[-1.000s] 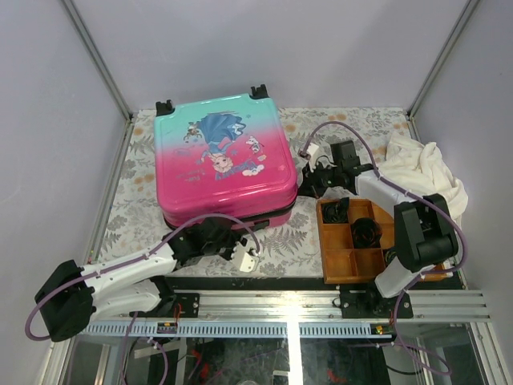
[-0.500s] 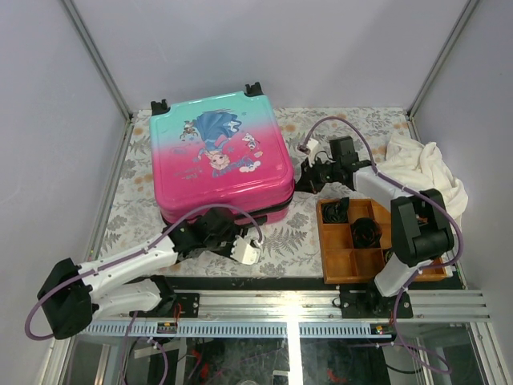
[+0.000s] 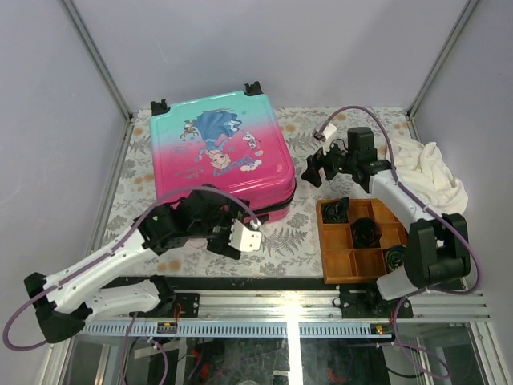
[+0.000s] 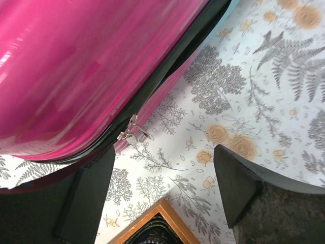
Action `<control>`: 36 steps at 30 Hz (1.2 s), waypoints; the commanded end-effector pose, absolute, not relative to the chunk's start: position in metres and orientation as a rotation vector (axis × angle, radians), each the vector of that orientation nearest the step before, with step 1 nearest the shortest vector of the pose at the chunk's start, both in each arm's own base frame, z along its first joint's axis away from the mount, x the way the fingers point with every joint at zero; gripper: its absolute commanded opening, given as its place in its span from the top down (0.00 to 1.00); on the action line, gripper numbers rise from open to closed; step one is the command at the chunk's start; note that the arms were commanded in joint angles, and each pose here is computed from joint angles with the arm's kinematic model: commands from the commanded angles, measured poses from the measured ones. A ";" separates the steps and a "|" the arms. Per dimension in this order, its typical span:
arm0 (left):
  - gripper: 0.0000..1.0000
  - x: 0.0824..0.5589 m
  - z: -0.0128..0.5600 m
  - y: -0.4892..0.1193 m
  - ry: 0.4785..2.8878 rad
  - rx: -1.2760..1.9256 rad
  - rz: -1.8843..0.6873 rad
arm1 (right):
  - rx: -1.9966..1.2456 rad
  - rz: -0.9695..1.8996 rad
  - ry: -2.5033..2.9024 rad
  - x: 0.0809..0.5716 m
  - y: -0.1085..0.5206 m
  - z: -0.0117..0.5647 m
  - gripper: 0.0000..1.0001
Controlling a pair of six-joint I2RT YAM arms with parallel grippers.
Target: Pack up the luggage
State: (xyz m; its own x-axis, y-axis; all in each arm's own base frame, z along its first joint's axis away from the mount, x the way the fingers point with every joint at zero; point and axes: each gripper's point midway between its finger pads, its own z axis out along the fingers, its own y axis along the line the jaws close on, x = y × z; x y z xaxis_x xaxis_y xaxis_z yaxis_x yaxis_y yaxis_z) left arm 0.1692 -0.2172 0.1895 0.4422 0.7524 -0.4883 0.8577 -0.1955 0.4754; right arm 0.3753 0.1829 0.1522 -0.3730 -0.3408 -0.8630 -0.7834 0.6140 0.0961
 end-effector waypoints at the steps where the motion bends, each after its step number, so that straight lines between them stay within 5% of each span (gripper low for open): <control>1: 0.07 0.173 0.243 -0.218 1.455 1.780 -0.269 | -0.889 0.543 1.920 0.377 0.173 0.185 0.12; 11: 0.00 0.272 0.334 -0.143 1.836 0.925 -0.305 | -0.793 0.480 1.997 0.411 0.166 0.216 0.01; 15: 0.00 0.314 0.331 -0.067 2.012 0.528 -0.219 | -0.725 0.444 2.051 0.437 0.164 0.217 0.01; 23: 0.00 0.344 0.296 0.037 2.111 0.046 -0.541 | -0.654 0.518 2.137 0.462 0.177 0.189 0.01; 30: 0.00 0.364 0.271 0.016 2.055 0.079 -0.818 | -0.676 0.528 2.198 0.449 0.174 0.156 0.01; 36: 0.10 0.378 0.245 -0.060 2.081 0.224 -1.012 | -0.687 0.509 2.211 0.433 0.167 0.148 0.00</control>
